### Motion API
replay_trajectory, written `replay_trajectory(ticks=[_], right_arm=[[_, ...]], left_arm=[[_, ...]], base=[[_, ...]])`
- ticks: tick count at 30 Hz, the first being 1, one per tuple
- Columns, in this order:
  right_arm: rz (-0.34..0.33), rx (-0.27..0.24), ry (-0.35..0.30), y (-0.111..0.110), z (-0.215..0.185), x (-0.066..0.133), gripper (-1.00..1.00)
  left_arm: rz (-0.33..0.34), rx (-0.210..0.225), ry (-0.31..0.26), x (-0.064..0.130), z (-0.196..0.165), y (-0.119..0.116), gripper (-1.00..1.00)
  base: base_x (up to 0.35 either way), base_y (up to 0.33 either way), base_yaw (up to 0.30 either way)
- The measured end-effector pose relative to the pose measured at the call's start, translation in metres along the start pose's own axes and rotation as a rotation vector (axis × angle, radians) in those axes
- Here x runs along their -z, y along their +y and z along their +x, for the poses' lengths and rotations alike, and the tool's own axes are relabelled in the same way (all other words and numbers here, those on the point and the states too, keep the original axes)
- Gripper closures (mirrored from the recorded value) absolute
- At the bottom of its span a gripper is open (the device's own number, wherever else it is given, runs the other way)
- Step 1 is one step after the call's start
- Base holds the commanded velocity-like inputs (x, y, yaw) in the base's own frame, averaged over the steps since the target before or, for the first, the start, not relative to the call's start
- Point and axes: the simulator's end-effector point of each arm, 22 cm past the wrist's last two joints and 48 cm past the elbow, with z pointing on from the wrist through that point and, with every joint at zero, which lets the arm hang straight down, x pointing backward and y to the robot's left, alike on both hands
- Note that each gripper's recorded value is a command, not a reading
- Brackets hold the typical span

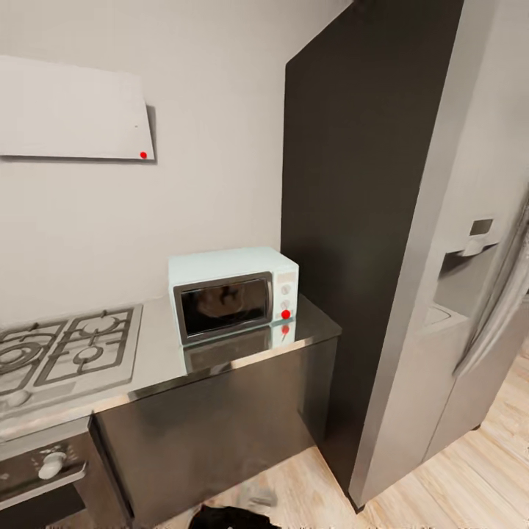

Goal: In the kitchen, take the popcorn bag from the countertop, put it into the microwave, and heat it until the popcorn is cooked so the cooked popcorn ends up inside the bag.

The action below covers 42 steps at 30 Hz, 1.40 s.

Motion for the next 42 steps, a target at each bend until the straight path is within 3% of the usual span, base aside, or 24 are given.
replay_trajectory(ticks=[1, 2, 4, 5, 8, 10, 13, 25, 42], right_arm=[[0.000, 0.000, 0.000, 0.000, 0.000, 0.000, -1.00], [0.000, 0.000, 0.000, 0.000, 0.000, 0.000, -1.00], [0.000, 0.000, 0.000, 0.000, 0.000, 0.000, -1.00], [0.001, 0.000, 0.000, -0.001, 0.000, 0.000, -1.00], [0.004, 0.000, 0.000, -0.003, 0.000, 0.000, -1.00], [0.003, 0.002, 0.003, -0.002, 0.003, 0.000, -1.00], [0.001, 0.005, 0.014, -0.001, 0.013, 0.001, -1.00], [-0.001, 0.004, 0.022, 0.001, 0.015, 0.000, -1.00], [-0.001, 0.005, 0.016, 0.001, 0.014, 0.000, -1.00]], left_arm=[[-0.014, 0.039, 0.091, -0.010, 0.044, 0.011, -1.00], [-0.024, 0.068, 0.133, -0.015, 0.070, 0.017, -1.00], [-0.091, 0.190, 0.233, -0.021, 0.163, 0.047, -1.00], [-0.119, 0.220, 0.271, -0.018, 0.195, 0.056, -1.00], [-0.185, 0.309, 0.267, -0.009, 0.234, 0.080, -1.00], [-0.198, 0.328, 0.284, -0.004, 0.256, 0.082, -1.00], [-0.242, 0.358, 0.220, 0.003, 0.270, 0.100, -1.00], [-0.263, 0.381, 0.187, 0.005, 0.271, 0.110, -1.00], [-0.261, 0.380, 0.187, 0.005, 0.271, 0.109, -1.00]], base=[[-0.066, -0.013, 0.000], [-0.027, -0.005, 0.000], [-0.009, -0.002, 0.000], [-0.003, -0.001, 0.000], [-0.001, 0.000, 0.000], [0.000, 0.000, 0.000], [0.000, 0.000, 0.000], [0.000, 0.000, 0.015], [0.000, 0.000, 0.257]])
